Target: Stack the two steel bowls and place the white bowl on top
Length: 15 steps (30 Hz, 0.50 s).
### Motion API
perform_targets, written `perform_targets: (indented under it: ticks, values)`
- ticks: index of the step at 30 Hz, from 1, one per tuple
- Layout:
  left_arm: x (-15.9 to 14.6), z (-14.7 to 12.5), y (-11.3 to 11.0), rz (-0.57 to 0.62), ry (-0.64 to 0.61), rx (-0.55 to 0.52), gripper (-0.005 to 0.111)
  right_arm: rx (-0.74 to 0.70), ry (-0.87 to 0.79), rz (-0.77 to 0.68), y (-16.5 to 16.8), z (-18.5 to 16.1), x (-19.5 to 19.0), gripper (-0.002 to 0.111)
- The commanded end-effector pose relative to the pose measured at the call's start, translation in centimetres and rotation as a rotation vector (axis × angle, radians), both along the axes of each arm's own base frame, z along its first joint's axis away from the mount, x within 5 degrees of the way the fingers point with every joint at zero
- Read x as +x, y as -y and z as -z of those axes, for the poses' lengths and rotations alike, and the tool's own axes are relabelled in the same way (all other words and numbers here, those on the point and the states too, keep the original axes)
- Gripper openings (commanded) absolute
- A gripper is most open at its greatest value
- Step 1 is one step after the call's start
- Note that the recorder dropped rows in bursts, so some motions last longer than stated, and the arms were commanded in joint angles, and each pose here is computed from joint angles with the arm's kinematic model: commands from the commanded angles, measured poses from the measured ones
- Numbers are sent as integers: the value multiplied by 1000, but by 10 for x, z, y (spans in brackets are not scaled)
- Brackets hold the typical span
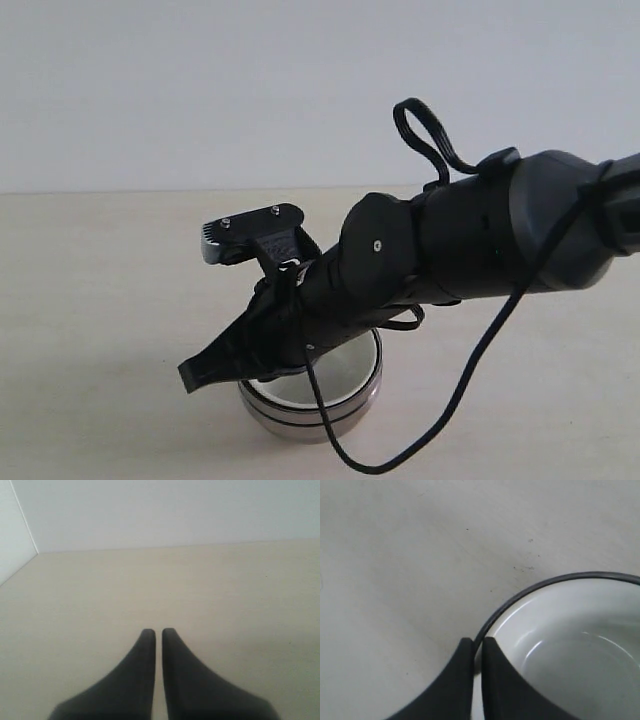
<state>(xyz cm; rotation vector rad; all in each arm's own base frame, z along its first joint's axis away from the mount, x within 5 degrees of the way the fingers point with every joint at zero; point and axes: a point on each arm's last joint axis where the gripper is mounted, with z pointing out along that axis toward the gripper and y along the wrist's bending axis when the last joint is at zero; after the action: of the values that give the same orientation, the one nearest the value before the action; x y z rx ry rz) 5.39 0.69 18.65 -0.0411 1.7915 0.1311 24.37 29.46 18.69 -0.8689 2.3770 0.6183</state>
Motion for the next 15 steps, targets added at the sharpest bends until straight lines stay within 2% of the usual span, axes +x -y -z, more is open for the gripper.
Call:
perform_targets:
  ticks: [1, 12, 15]
  values:
    - [0, 1, 0, -5, 1, -13, 4, 11, 16, 6, -1, -2, 2, 0]
    - [0, 1, 0, -5, 1, -13, 4, 19, 38, -13, -3, -12, 3, 0]
    - [0, 1, 0, -5, 1, -13, 4, 39, 79, -19, 5, -32, 4, 0]
